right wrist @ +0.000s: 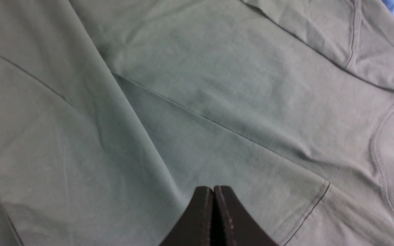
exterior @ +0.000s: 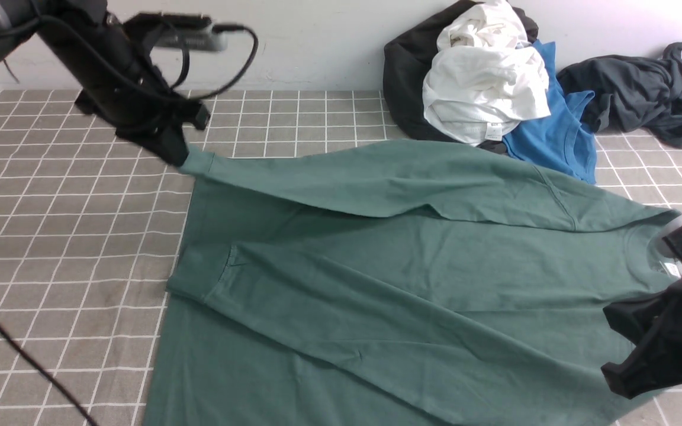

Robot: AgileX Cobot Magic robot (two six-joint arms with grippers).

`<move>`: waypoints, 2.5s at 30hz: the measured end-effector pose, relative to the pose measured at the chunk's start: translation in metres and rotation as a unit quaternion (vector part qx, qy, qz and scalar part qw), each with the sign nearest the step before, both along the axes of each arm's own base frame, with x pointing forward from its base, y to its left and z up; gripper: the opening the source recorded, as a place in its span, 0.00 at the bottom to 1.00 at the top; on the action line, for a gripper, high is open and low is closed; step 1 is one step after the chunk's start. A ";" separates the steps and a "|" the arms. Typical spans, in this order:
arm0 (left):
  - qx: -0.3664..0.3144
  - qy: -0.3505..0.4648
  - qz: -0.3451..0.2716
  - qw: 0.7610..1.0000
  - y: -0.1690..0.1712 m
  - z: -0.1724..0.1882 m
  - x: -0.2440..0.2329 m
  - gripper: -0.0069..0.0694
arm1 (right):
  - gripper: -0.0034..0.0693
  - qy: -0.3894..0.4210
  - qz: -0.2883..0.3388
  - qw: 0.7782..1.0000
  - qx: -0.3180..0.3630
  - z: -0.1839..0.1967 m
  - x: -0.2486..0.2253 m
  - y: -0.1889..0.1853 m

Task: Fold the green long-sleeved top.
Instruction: Use the left arm to drag and drop the cuff onto the cuff closest to the left arm, then use both arms simultaneously to clamp the lower edge of the clothing fabric

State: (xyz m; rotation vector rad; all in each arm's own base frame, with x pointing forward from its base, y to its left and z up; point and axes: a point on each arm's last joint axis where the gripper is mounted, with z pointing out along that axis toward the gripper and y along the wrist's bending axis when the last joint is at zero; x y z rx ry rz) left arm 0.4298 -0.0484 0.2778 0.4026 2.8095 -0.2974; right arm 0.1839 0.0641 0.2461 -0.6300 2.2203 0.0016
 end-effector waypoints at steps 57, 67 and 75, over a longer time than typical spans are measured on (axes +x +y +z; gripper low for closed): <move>0.214 -0.046 -0.367 0.904 -0.074 -0.067 -0.265 0.09 | 0.17 0.075 0.111 0.989 -0.058 0.013 -0.023 0.008; 0.182 -0.098 -0.287 0.935 -0.047 -0.035 -0.270 0.10 | 0.68 0.170 0.190 0.922 -0.292 -0.044 0.018 0.003; 0.161 -0.106 -0.250 0.949 -0.041 -0.034 -0.266 0.10 | 0.63 0.212 0.254 0.866 -0.375 -0.090 0.042 0.006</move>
